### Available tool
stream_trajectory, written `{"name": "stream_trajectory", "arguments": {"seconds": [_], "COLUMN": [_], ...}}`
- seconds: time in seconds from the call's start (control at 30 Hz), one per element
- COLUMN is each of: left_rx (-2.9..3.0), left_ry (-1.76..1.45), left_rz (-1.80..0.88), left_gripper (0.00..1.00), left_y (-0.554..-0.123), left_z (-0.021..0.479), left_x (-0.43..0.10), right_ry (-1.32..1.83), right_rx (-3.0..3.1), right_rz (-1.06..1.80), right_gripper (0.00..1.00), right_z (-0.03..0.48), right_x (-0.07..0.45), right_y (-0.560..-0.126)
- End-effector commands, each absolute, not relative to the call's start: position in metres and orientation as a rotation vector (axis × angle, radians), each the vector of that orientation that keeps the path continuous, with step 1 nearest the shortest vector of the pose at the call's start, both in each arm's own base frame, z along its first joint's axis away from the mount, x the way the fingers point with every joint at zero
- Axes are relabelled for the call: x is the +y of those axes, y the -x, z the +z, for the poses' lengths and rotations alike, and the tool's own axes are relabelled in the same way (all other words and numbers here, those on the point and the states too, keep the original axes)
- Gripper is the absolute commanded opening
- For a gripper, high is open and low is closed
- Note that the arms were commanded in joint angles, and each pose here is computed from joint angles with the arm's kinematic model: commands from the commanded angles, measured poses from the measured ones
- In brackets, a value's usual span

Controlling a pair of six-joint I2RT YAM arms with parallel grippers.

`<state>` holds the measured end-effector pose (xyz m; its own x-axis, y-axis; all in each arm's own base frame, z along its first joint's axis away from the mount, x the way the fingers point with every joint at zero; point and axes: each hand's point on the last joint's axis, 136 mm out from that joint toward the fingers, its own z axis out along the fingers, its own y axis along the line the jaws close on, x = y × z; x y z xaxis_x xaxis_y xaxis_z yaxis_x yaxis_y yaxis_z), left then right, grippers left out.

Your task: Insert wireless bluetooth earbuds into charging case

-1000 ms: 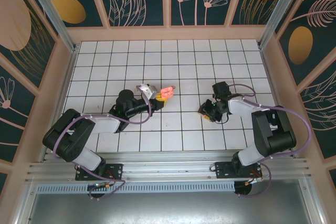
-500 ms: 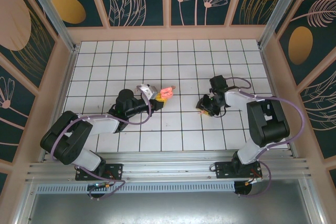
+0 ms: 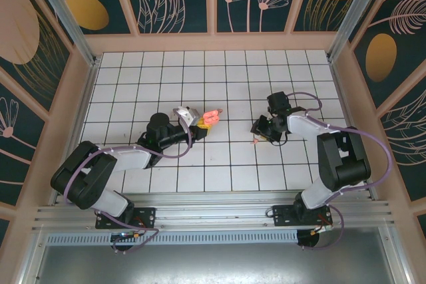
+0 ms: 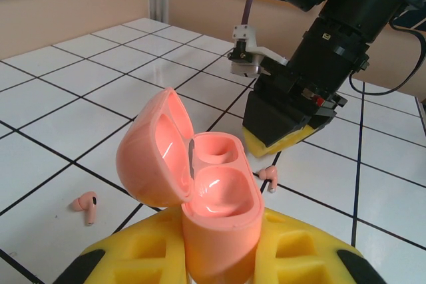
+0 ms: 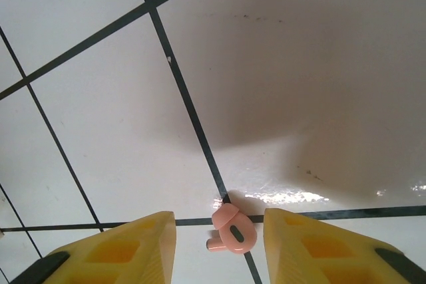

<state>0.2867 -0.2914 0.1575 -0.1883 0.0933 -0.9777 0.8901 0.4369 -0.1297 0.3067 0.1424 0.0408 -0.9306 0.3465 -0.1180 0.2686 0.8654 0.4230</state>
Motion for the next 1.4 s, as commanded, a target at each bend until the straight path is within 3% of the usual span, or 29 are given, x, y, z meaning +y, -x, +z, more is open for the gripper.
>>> {"name": "stream_trajectory", "arguments": {"seconds": [0.0,0.8,1.37], "left_rx": [1.551,1.553,1.552], "left_ry": [-0.888,-0.889,-0.89], "left_rz": [-0.901,-0.881,-0.876], "left_gripper": [0.13,0.13,0.13], "left_y": [-0.29,-0.292,-0.291], "left_z": [0.175,0.177,0.178], "left_x": [-0.294,-0.293,-0.292], "right_ry": [-0.47,-0.33,-0.342], "right_rx": [2.875,2.85,2.907], "right_rz": [0.573,0.669,0.437], "right_gripper": [0.4,0.38,0.4], "right_z": [0.034,0.038,0.062], "right_x": [0.142,0.172,0.14], "right_y": [-0.305,-0.332,-0.308]}}
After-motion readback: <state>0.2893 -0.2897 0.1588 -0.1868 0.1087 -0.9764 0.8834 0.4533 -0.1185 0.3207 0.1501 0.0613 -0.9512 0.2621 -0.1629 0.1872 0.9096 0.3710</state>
